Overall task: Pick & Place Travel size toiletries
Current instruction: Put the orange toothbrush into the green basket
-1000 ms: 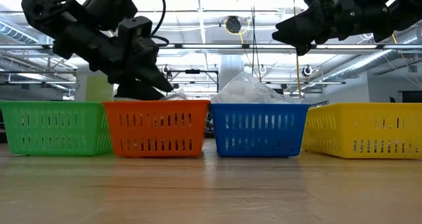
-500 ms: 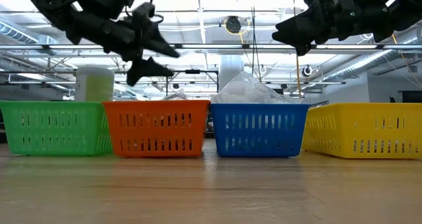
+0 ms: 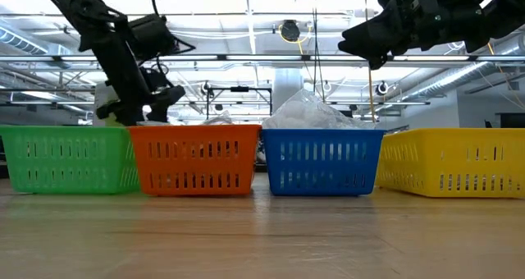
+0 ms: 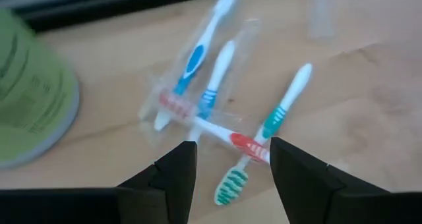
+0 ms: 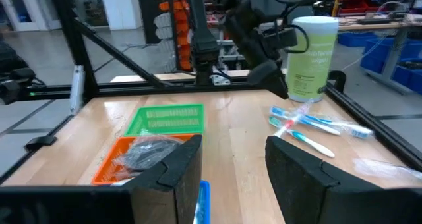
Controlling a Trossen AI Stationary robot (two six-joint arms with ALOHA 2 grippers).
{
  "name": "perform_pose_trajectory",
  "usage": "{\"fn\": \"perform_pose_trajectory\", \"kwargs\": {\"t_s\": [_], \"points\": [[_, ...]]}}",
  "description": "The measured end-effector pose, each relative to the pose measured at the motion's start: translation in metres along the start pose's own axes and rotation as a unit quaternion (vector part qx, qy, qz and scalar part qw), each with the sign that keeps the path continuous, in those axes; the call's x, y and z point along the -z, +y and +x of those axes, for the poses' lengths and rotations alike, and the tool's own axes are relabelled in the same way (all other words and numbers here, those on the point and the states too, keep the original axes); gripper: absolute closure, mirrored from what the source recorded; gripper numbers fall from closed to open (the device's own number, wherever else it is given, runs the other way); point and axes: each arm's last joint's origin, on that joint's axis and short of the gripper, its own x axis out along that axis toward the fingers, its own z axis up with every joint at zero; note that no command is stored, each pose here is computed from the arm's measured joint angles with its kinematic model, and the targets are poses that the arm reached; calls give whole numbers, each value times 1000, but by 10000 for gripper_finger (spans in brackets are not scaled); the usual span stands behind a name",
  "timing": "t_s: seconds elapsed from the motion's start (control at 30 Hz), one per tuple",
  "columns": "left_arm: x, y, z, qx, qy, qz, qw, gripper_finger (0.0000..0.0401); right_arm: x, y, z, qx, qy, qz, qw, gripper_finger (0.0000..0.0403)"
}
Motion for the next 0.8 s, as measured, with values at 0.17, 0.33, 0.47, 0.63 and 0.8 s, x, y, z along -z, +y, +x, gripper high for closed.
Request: {"fn": "perform_pose_trajectory", "kwargs": {"t_s": [0.17,0.33,0.47,0.63,0.8], "points": [[-3,0,7,18,9,-17,1000,215,0,-1,0,7,2,1,1000,248],[-3,5,20,-13,15,-35,999,215,0,-1,0,7,2,3,1000,248],[-5,8,33,-40,0,-50,998,215,0,-1,0,7,2,3,1000,248],[-2,8,51,-51,6,-59,997,215,0,-1,0,6,2,4,1000,248],[5,9,68,-68,22,-65,995,215,0,-1,0,6,2,4,1000,248]]}}
